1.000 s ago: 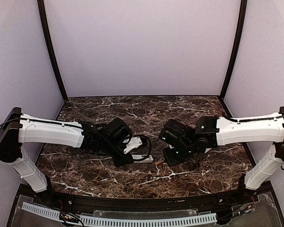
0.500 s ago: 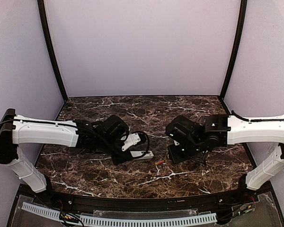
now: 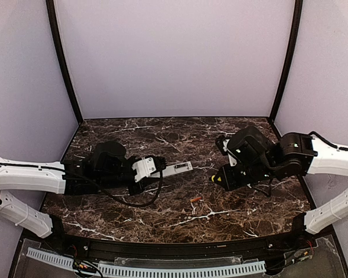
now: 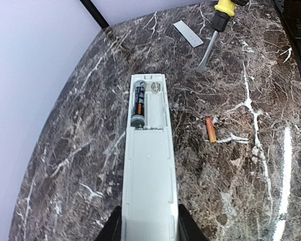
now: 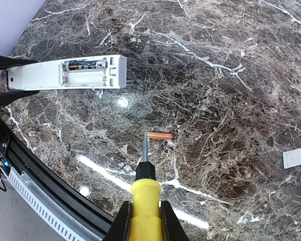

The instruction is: Unload the batteries from the remote control

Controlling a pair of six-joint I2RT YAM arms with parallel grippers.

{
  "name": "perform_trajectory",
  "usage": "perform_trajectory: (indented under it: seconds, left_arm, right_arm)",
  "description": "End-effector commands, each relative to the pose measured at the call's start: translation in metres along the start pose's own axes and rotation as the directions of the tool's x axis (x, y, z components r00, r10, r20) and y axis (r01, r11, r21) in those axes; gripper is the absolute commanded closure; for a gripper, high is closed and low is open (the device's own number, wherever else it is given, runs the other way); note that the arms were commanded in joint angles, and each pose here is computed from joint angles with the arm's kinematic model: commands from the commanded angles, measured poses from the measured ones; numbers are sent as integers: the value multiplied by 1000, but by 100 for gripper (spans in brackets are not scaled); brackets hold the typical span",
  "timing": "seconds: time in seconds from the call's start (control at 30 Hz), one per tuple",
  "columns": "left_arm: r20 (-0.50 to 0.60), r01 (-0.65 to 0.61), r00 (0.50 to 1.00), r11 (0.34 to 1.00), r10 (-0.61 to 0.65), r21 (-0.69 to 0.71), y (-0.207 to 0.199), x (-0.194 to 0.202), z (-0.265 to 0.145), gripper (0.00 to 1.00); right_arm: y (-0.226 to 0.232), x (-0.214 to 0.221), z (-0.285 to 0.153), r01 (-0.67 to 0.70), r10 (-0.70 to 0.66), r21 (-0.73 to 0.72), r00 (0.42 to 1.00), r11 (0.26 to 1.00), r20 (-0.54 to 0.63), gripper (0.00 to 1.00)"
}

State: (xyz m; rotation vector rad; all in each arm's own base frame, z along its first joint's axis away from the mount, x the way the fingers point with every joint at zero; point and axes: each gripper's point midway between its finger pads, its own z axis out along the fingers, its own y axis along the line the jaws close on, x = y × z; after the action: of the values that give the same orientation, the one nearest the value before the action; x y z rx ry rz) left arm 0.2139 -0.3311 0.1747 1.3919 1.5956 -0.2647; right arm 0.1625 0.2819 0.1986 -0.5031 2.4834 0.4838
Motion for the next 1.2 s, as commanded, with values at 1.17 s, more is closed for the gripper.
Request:
perform_trajectory:
  seconds: [1.17]
  left_arm:
    - [300, 133, 952, 971, -69, -198, 66, -70, -15, 100]
  right_arm:
    - [40, -93, -75, -212, 318, -326, 893, 921, 319, 100]
